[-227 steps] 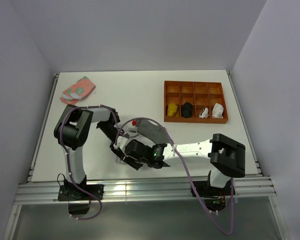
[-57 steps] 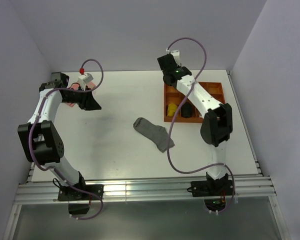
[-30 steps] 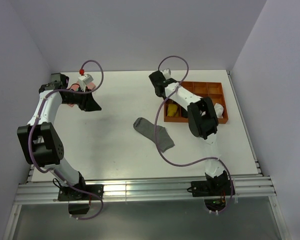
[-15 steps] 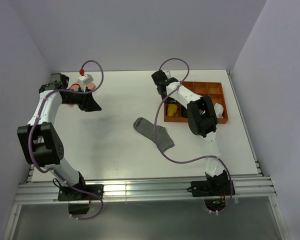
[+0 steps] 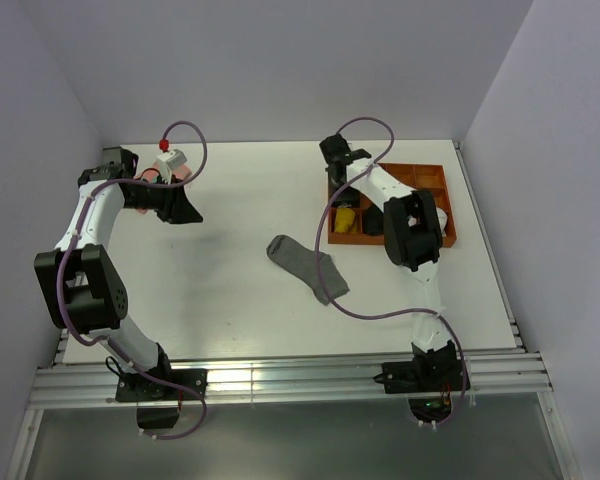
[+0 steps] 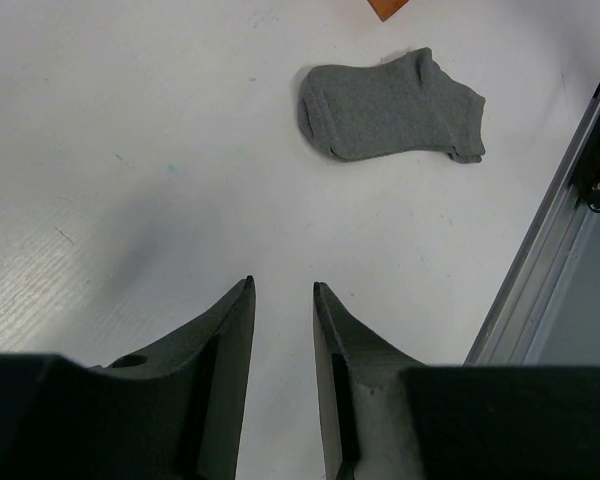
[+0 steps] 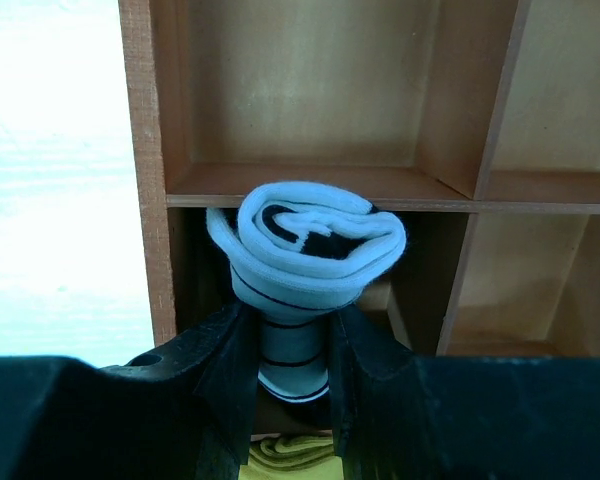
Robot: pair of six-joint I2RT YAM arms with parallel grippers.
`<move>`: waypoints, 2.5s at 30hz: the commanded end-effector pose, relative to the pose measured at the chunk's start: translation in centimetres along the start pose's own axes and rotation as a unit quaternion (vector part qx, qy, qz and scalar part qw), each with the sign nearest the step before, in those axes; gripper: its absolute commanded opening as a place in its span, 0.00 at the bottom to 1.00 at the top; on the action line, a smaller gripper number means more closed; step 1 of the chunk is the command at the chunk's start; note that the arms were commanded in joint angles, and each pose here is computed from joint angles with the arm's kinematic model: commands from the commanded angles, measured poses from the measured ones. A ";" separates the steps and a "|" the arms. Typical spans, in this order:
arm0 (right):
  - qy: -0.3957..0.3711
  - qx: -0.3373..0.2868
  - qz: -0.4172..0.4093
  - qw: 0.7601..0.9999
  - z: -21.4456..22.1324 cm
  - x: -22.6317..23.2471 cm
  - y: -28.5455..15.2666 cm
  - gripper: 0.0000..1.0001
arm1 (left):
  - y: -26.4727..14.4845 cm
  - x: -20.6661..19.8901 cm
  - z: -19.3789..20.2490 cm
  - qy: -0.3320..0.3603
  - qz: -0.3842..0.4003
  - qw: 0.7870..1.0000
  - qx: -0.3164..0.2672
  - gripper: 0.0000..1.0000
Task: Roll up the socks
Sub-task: Place the sock in the storage box.
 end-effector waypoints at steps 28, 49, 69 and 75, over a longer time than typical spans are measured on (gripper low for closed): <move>0.045 -0.056 -0.034 0.997 -2.2 -1.4 -6.4 0.54 | 0.9 -1.2 -0.6 0.013 -0.007 1.000 0.004 0.36; 0.065 -0.116 -0.028 0.991 -2.7 -2.7 -10.7 0.54 | 1.6 -1.2 0.1 0.009 0.000 1.000 0.004 0.36; 0.031 -0.050 0.029 0.998 -3.3 -2.2 -2.3 0.48 | 1.5 -1.2 0.0 0.011 -0.006 1.000 0.005 0.36; 0.012 -0.015 0.026 0.999 -1.6 -1.6 -0.4 0.35 | 1.5 -1.3 -0.1 0.010 -0.005 1.000 0.004 0.36</move>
Point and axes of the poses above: each gripper's point midway between its finger pads, its own y axis out along the fingers, its own x axis along the line the jaws close on, z = x × y, the point moved 1 cm from there along -y, back along the fingers, and after that the axes turned 11 degrees about -y, right-handed, at the moved point
